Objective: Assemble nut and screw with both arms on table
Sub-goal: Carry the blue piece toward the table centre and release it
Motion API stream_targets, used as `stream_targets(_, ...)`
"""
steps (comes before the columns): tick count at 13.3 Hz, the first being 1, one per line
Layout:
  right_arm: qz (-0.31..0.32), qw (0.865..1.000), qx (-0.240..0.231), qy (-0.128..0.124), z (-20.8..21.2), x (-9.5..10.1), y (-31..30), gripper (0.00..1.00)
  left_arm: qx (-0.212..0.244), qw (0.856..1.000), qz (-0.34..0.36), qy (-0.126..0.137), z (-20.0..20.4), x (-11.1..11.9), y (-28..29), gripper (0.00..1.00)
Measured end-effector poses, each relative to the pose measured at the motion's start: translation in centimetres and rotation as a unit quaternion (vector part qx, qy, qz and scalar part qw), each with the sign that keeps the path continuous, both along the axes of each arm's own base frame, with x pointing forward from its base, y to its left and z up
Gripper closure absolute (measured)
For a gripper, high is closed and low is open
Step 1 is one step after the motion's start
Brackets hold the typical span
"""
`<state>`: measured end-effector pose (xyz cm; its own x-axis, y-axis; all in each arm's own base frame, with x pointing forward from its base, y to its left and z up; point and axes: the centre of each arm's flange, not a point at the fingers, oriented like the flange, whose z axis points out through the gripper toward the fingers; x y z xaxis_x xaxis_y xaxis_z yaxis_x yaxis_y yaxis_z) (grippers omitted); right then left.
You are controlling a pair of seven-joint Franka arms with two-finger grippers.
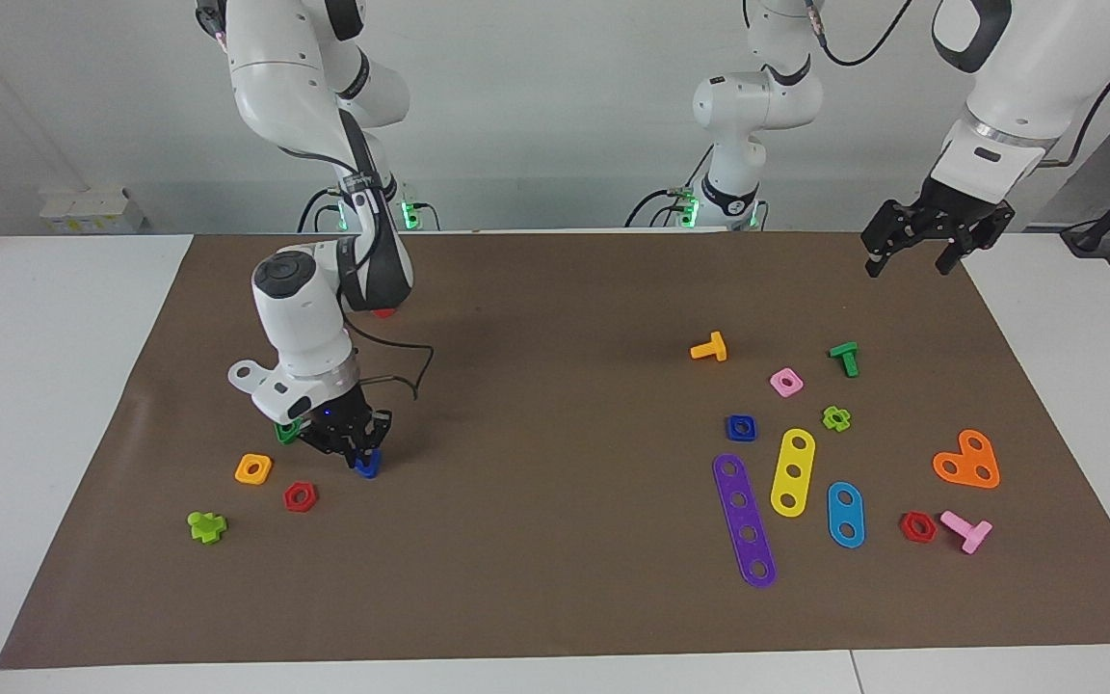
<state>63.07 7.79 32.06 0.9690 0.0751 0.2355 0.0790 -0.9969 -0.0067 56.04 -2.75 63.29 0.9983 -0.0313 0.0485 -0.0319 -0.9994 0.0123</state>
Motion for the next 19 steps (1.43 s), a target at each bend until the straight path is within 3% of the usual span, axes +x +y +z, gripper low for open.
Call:
stream_targets(3,-0.012,1.000,0.005,-0.002,0.4,-0.1,0.6,0.82,0.000,1.000,0.000,0.000,0.0,0.0,0.0,0.00)
stream_targets(7,-0.064,0.998,0.025,0.009,2.5,-1.5,6.2,0.82,0.000,1.000,0.000,0.000,0.0,0.0,0.0,0.00)
stream_targets(14,-0.089,0.995,0.033,-0.005,4.1,-7.2,21.5,0.82,0.000,1.000,0.000,0.000,0.0,0.0,0.0,0.00)
stream_targets(19,-0.060,0.997,0.039,-0.017,4.9,-9.7,27.6,0.82,0.000,1.000,0.000,0.000,0.0,0.0,0.0,0.00)
